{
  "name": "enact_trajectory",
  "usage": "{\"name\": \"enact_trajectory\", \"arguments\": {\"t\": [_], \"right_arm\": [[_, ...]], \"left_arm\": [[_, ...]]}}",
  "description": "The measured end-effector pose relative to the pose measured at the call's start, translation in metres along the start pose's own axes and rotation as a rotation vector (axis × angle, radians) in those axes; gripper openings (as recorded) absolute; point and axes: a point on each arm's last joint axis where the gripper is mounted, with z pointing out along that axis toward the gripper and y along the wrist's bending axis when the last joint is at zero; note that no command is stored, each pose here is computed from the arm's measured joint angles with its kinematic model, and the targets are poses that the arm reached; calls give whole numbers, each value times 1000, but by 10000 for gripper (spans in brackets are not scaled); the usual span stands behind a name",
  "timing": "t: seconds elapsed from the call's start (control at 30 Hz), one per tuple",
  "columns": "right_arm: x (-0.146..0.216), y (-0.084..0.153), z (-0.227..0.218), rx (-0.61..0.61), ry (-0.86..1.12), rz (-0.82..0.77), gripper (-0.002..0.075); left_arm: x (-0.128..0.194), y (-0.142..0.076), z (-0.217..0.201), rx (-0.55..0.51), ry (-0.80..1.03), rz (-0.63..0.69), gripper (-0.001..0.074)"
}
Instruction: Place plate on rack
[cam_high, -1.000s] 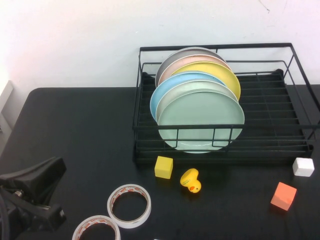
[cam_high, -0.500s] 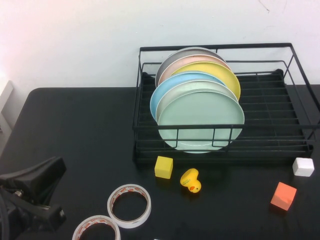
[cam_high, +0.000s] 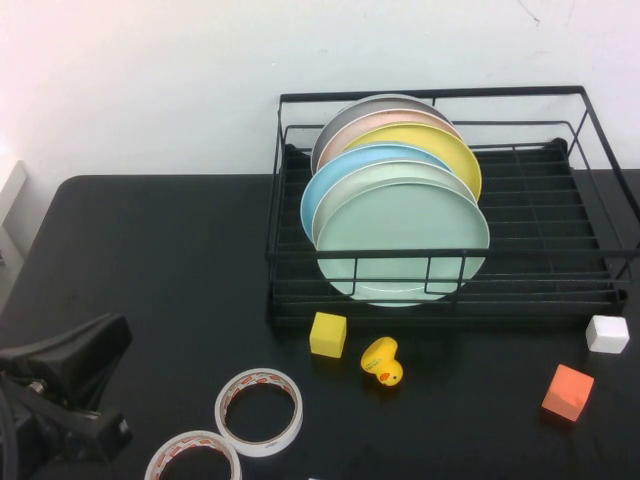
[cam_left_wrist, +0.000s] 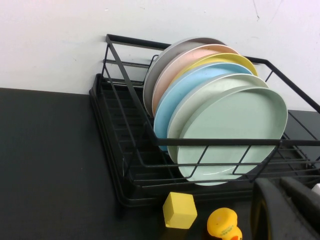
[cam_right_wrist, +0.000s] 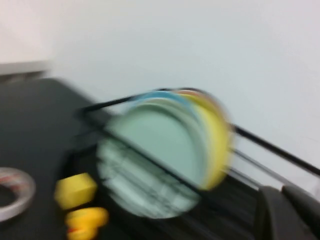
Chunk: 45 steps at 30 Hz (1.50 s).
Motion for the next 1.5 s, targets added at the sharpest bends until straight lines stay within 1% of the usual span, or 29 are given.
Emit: {"name": "enact_trajectory", "arguments": {"t": [0.07, 0.17, 0.27, 0.3, 0.37, 0.47, 0.57, 0.63, 0.83, 1.07, 1.5], "right_arm": [[7, -6, 1, 90, 2, 32, 9], [20, -14, -2, 227, 27, 12, 9], [38, -19, -8, 382, 2, 96, 9], [46, -17, -9, 401, -2, 111, 9], [60, -12, -12, 428, -25, 224, 9], [80, -6, -16, 463, 34, 324, 9], [96, -4, -20, 524, 146, 353, 9], [99, -4, -22, 562, 190, 353, 9], [110, -1, -25, 563, 317, 381, 9], [110, 0, -24, 531, 325, 378, 9], [110, 0, -24, 529, 330, 379, 6]], "left_arm": [[0, 0, 0, 0, 0, 0, -1], [0, 0, 0, 0, 0, 0, -1], [0, 0, 0, 0, 0, 0, -1], [0, 0, 0, 0, 0, 0, -1], [0, 0, 0, 0, 0, 0, -1], [0, 0, 0, 0, 0, 0, -1], [0, 0, 0, 1, -1, 0, -1], [0, 0, 0, 1, -1, 0, -1], [0, 0, 0, 2, -1, 0, -2], [0, -1, 0, 13, 1, 0, -2], [0, -1, 0, 15, 2, 0, -2]]}}
